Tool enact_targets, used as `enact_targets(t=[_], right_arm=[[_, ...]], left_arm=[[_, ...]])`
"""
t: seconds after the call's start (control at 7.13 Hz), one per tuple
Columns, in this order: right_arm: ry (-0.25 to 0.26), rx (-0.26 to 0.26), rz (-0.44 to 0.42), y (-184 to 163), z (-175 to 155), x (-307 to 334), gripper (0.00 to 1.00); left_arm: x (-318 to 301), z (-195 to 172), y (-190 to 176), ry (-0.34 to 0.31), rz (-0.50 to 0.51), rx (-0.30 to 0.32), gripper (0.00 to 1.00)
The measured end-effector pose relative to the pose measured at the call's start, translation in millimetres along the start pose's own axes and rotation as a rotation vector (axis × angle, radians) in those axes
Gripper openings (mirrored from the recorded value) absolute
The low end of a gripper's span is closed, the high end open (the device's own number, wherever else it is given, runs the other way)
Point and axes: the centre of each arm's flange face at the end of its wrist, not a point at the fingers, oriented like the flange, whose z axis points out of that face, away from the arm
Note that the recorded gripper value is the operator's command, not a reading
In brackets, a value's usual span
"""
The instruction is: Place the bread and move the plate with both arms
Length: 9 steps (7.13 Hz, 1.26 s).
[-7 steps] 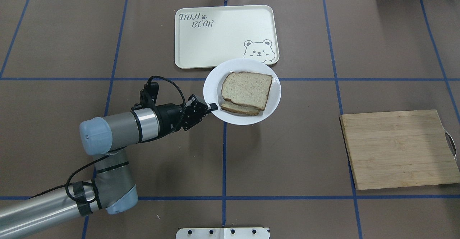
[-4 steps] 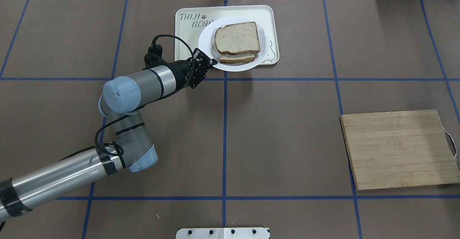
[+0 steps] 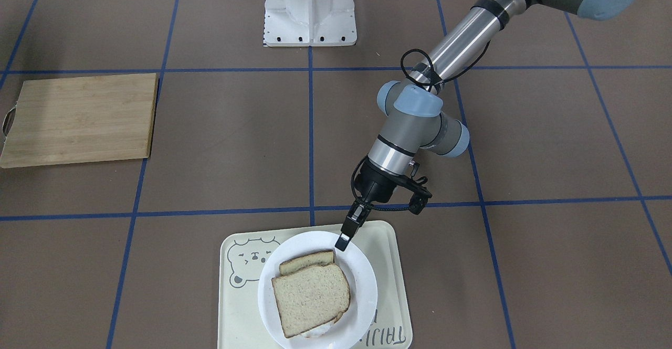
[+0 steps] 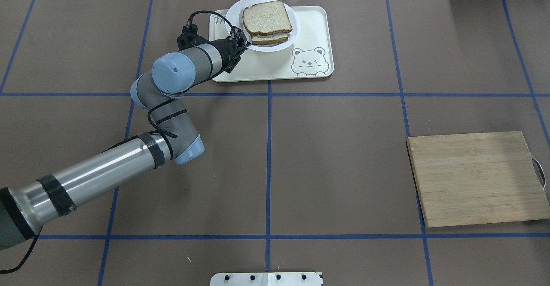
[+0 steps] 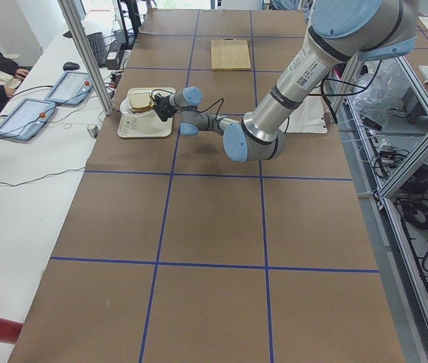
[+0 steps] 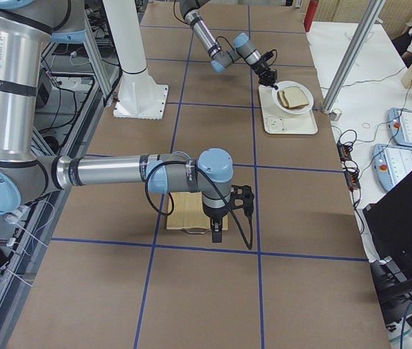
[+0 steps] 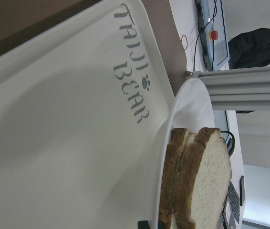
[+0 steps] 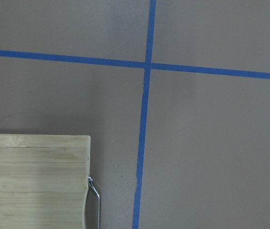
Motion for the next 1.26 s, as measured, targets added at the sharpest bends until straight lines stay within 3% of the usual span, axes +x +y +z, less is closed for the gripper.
enact_targets(t=[0.14, 0.28, 0.56, 0.84, 1.26], right_arm=[[-0.001, 0.0, 0.0, 0.0, 0.0, -0.1, 1.0], [-0.001, 0.001, 0.0, -0.1, -0.3, -0.4, 1.0], [-0.001, 0.001, 0.0, -0.2, -0.6, -0.6, 1.0], [0.0, 0.002, 0.0, -0.5, -0.8, -0.7, 1.0], [0.004, 0.0, 0.002, -0.4, 0.1, 0.5, 1.0]], left_arm=[[0.3, 6.4, 2.4, -0.01, 0.013, 0.011, 0.58], [0.3, 8.3, 10.3, -0.014, 0.038, 0.006, 0.98], [-7.6, -1.0, 23.3, -0.012, 0.122, -0.017, 0.98], [-15.7, -41.7, 18.0, -0.029, 0.293, -0.063, 0.98], [7.3, -117.1, -6.9, -0.186, 0.605, -0.162, 0.98]])
